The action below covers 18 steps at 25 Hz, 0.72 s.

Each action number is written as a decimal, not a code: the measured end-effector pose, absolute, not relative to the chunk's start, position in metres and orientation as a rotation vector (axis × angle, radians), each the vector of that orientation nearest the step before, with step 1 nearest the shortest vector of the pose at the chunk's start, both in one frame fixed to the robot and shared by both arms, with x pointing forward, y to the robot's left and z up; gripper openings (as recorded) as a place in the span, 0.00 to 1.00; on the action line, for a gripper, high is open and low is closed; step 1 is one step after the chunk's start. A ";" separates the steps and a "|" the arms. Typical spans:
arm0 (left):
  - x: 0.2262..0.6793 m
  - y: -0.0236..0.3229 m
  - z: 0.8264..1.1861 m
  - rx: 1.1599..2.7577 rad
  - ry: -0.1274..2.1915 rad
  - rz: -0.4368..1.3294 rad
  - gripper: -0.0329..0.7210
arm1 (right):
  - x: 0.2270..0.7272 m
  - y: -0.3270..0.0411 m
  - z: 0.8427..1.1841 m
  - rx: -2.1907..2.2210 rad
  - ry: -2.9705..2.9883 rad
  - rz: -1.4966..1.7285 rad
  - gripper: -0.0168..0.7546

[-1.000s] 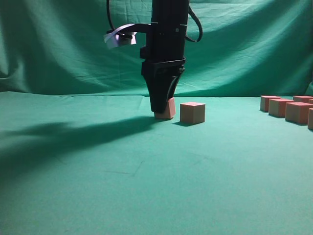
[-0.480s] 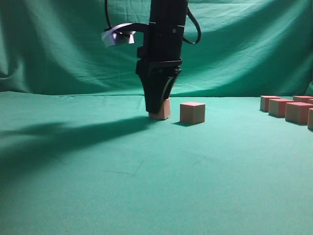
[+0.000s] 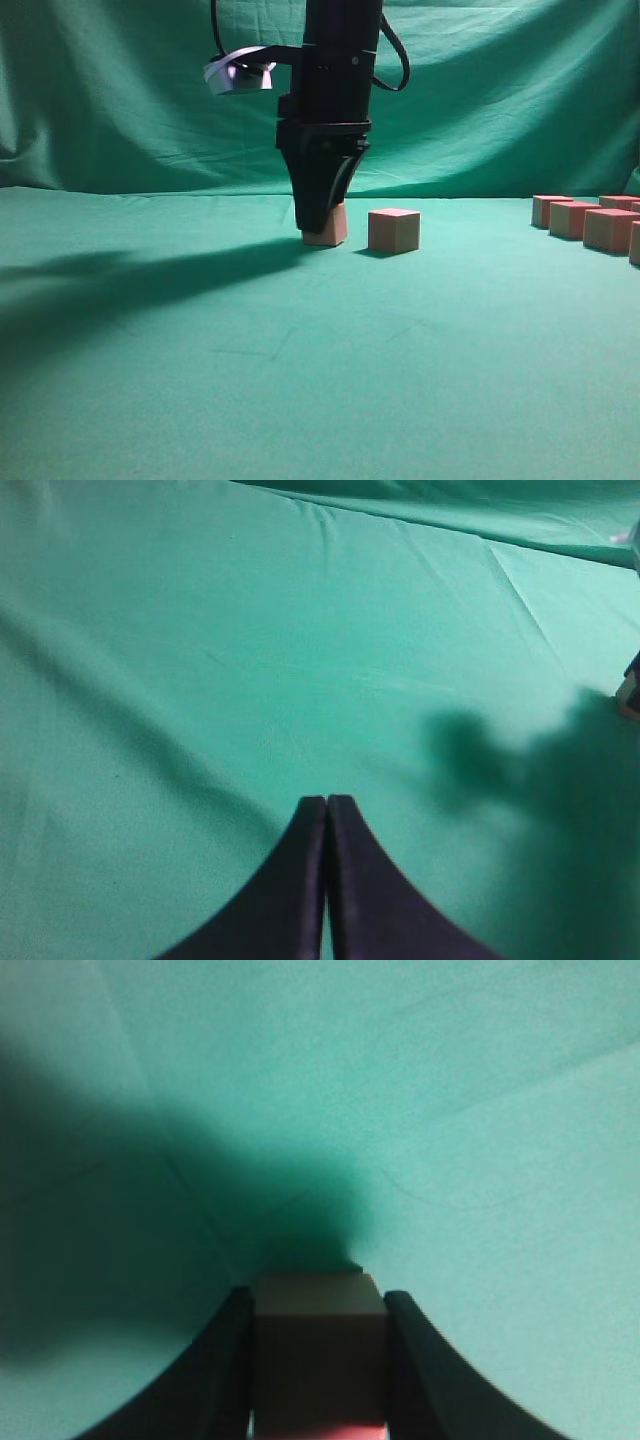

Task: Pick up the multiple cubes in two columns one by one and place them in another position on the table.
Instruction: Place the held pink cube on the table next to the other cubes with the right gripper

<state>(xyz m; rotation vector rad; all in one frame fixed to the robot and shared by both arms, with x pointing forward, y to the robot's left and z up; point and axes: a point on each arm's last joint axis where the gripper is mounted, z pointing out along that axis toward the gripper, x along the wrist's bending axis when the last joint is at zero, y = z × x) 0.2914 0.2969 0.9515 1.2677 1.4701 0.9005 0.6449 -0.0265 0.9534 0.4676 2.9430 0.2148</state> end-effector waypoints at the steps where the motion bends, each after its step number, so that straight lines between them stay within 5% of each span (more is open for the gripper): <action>1: 0.291 0.297 0.952 1.268 1.470 0.900 0.04 | 0.645 -0.027 0.954 0.461 2.944 0.212 0.36; 18: 0.291 0.297 0.952 1.268 1.470 0.900 0.04 | 0.646 -0.029 0.954 0.411 2.941 0.171 0.36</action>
